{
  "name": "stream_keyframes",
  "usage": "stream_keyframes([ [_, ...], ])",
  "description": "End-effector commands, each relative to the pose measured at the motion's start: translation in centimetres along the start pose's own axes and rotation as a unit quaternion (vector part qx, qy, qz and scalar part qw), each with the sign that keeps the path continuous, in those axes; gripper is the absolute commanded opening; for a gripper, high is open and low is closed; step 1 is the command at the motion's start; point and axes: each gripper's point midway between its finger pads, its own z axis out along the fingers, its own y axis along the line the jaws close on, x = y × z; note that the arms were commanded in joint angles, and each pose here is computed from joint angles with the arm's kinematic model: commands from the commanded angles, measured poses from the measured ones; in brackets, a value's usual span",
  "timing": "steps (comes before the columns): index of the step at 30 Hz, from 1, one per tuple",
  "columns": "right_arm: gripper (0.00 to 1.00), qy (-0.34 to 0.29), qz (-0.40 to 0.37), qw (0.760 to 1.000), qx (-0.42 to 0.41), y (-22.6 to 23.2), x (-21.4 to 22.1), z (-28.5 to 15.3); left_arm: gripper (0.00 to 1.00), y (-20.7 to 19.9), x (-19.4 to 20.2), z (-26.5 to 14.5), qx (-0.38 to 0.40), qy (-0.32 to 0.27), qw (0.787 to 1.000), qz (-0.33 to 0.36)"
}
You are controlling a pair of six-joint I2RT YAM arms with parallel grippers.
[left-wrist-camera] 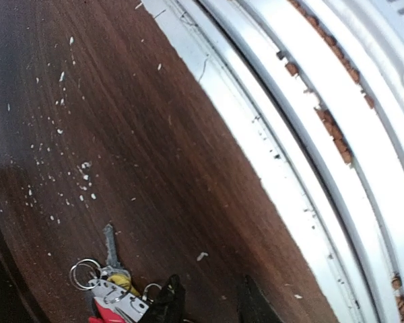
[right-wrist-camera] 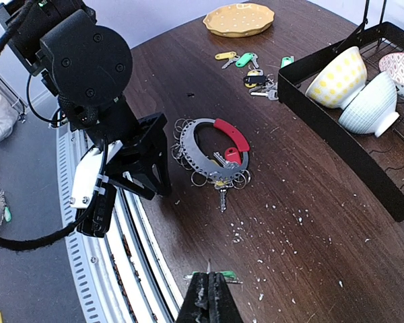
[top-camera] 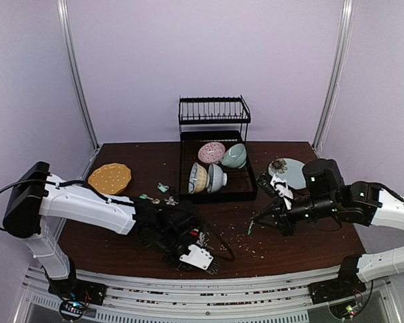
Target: Put the keys on the keyring
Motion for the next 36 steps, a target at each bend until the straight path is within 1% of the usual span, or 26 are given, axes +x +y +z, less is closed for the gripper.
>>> stream_keyframes([
  [1,0.00,0.005,-0.004,1.000,-0.007,0.0,0.6,0.0,0.30,3.5,1.0,-0.1,-0.094,0.040,0.993,0.057],
  [6,0.00,0.005,-0.004,1.000,-0.006,-0.1,0.6,0.0,0.31,3.0,3.4,1.3,-0.086,0.093,0.989,0.074],
  [8,0.00,0.004,-0.004,1.000,-0.006,-0.1,0.5,0.0,0.30,2.9,4.0,1.8,-0.077,0.110,0.989,0.067],
  [13,0.00,0.005,-0.002,1.000,-0.008,-0.1,0.4,0.0,0.30,2.5,3.8,2.6,-0.058,0.106,0.991,0.058],
  [17,0.00,0.006,0.001,1.000,-0.011,0.0,0.4,0.1,0.28,3.8,4.9,2.9,-0.085,0.143,0.985,0.041],
  [21,0.00,0.005,0.001,1.000,-0.009,-0.1,0.4,0.0,0.25,3.3,5.4,2.8,-0.075,0.152,0.984,0.045],
  [26,0.00,0.003,0.001,1.000,-0.009,-0.1,0.3,0.0,0.24,2.7,7.4,2.6,-0.065,0.203,0.976,0.050],
  [30,0.00,0.005,0.002,1.000,-0.009,-0.1,0.2,0.0,0.24,2.6,7.9,2.4,-0.063,0.216,0.973,0.053],
  [34,0.00,0.006,0.001,1.000,-0.009,-0.1,0.1,0.1,0.24,2.8,7.7,2.0,-0.066,0.215,0.973,0.058],
  [36,0.00,0.006,0.002,1.000,-0.009,-0.1,0.2,0.1,0.22,3.0,7.8,1.9,-0.072,0.220,0.971,0.061],
])
